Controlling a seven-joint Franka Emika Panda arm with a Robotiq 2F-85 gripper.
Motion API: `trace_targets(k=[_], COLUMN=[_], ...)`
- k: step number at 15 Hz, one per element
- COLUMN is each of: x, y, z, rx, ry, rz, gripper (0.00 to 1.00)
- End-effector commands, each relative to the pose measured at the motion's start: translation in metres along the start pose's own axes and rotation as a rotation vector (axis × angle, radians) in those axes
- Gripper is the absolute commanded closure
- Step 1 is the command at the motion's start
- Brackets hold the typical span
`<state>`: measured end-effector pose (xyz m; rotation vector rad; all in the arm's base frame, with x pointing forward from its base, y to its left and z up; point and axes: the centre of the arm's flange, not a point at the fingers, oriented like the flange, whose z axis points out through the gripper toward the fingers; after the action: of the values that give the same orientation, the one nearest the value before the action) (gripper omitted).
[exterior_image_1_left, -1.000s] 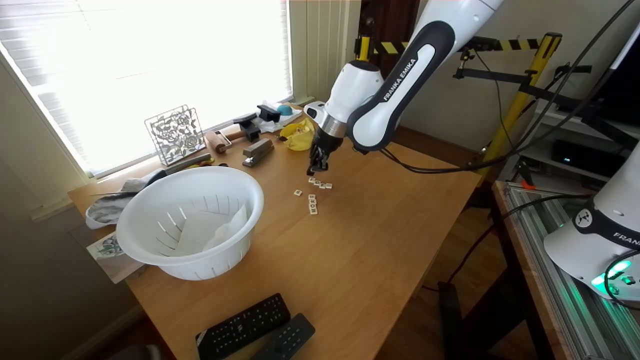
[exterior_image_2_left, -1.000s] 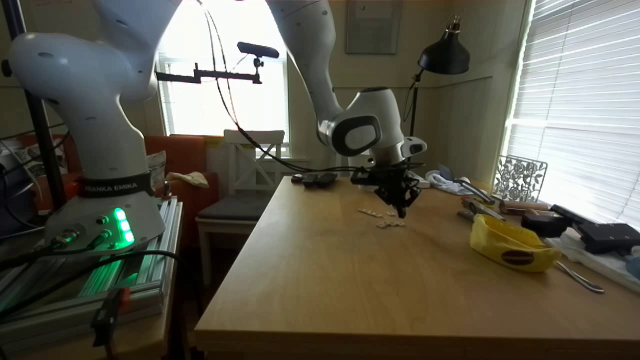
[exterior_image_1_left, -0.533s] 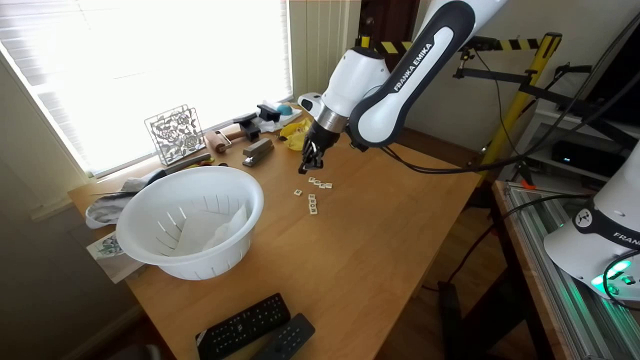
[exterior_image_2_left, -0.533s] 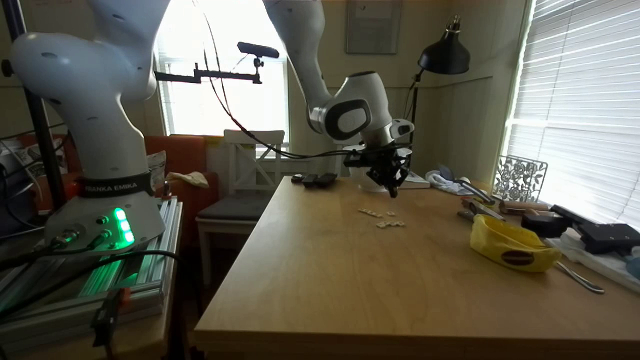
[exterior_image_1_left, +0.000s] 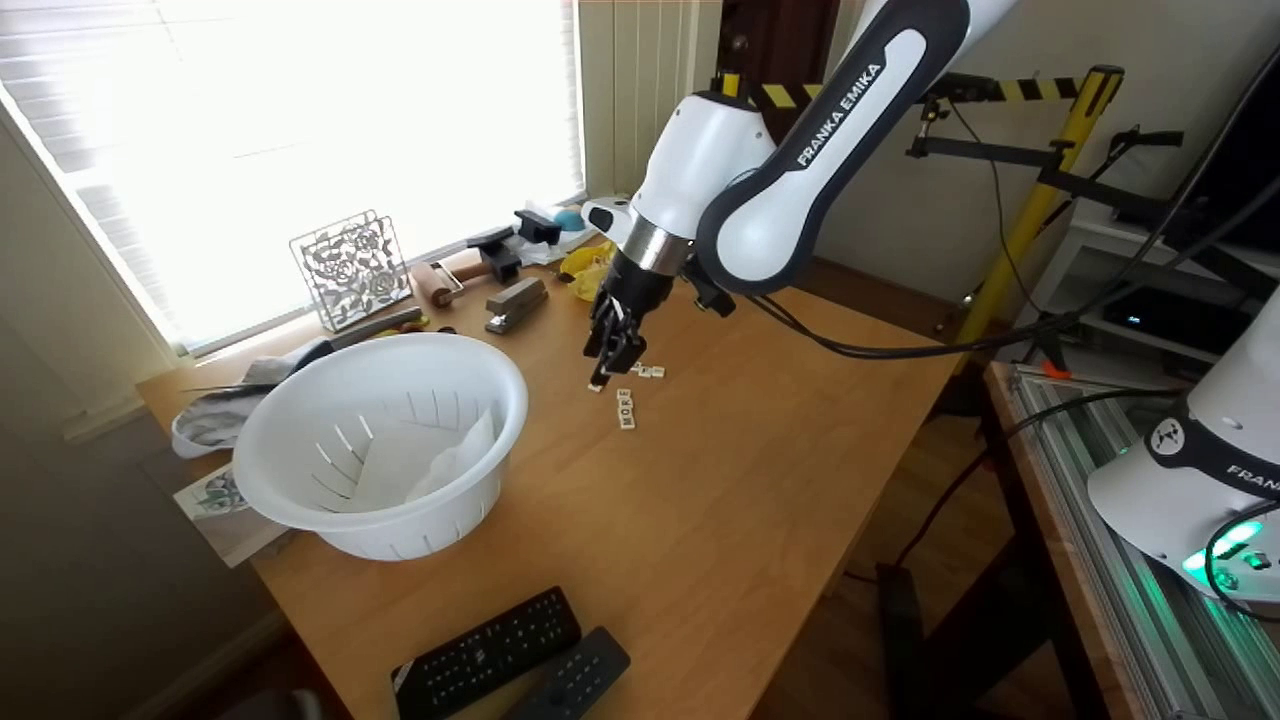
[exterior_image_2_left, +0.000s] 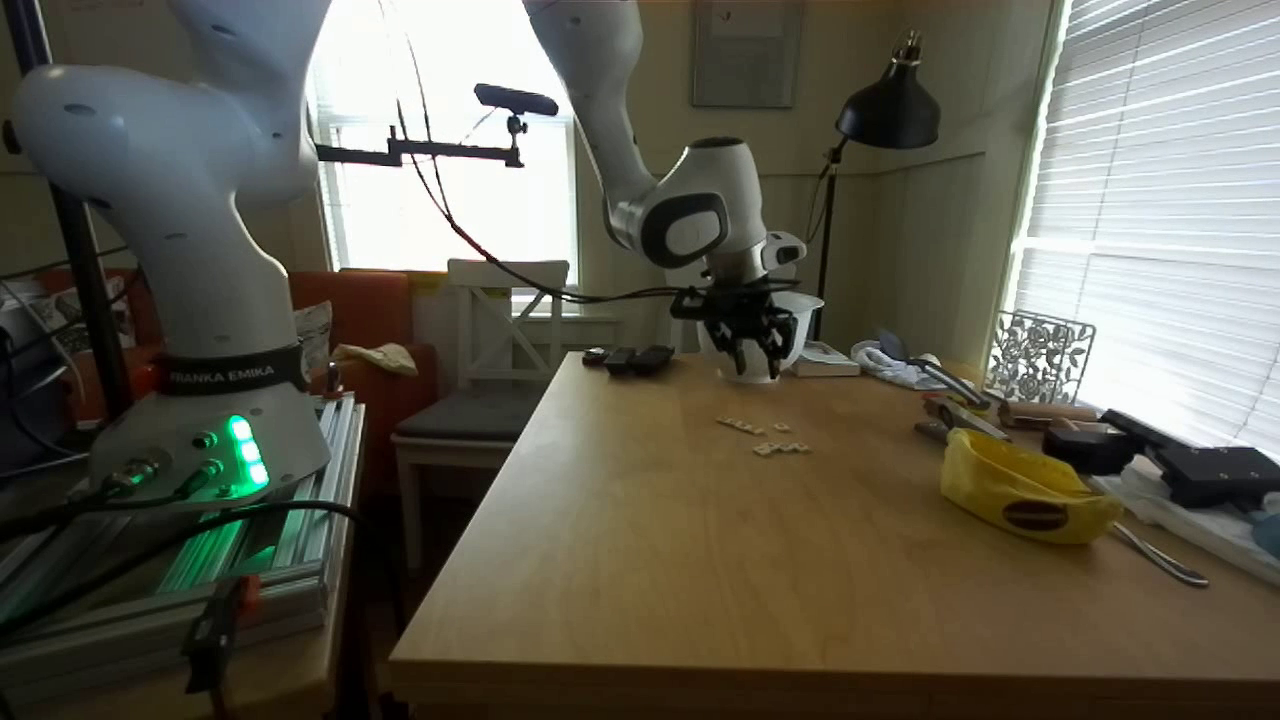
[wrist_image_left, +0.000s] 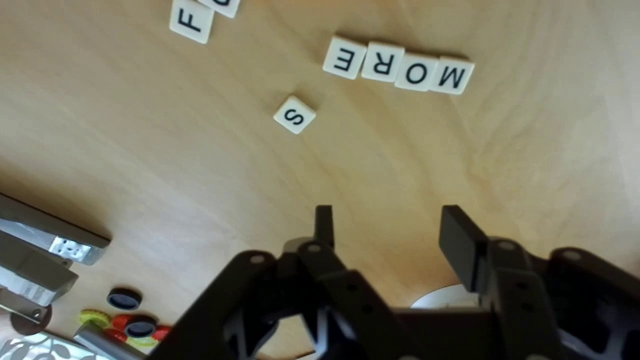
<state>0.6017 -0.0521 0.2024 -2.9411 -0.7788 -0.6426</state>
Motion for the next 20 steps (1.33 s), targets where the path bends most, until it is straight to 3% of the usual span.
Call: trace_targets(k=[1,2,4,13,16,17,20], x=[-0.002,-0.001,0.0,0.002,-0.001,0.007,0.007], y=[-0.007,-0.008,-0.012,-0.033,-0.038,-0.03,-0.031], z=[-0.018,-0.019,-0.024,-0.056,-0.066,-0.049,-0.049], rx=[0.049,0.057,0.077,0.154,0.153,0.15,0.14], ry=[-0.026,-0.04,-0.067,-0.2,-0.221,-0.202,-0.21], rz=[0.038,0.05,0.064,0.134,0.13,0.13,0.129], gripper=[0.12,0.03,0.0,0.0,0.0,0.0,0.0])
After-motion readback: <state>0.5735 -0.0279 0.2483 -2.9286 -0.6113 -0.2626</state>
